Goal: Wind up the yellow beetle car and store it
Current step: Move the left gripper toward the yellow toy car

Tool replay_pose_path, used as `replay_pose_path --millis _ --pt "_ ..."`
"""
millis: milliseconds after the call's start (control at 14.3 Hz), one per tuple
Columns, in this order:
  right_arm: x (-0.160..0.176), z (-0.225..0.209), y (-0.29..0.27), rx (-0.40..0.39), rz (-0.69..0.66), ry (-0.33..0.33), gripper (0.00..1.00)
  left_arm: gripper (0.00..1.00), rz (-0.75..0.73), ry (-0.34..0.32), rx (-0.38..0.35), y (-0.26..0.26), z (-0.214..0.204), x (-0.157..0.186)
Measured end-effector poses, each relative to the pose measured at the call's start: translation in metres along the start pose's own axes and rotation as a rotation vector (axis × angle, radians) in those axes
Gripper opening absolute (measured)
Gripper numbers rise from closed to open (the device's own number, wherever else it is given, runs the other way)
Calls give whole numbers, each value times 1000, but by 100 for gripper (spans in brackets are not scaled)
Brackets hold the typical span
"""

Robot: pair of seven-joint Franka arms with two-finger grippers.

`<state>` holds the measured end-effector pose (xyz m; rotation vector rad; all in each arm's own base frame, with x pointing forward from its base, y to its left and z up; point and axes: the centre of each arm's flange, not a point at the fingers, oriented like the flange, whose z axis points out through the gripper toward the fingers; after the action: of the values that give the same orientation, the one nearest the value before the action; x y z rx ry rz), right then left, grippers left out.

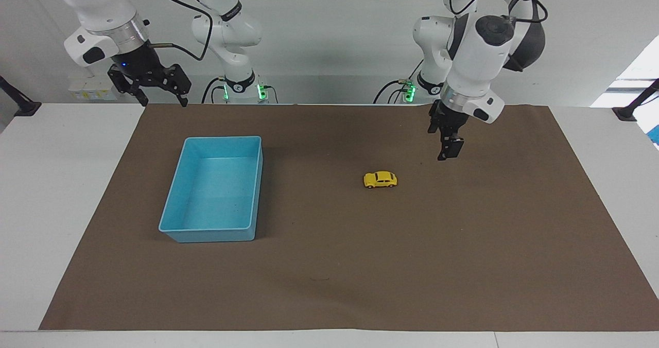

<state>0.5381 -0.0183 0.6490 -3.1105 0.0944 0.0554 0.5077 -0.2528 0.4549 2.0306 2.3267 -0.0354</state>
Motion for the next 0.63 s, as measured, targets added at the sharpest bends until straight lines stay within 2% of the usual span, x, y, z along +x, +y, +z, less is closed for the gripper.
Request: replay_pose_path --millis 210,630 --pt "0 0 0 0 0 0 100 100 -51 -7 11 -10 43 -30" --pt "0 0 0 0 0 0 100 100 -77 -19 15 -21 78 -36"
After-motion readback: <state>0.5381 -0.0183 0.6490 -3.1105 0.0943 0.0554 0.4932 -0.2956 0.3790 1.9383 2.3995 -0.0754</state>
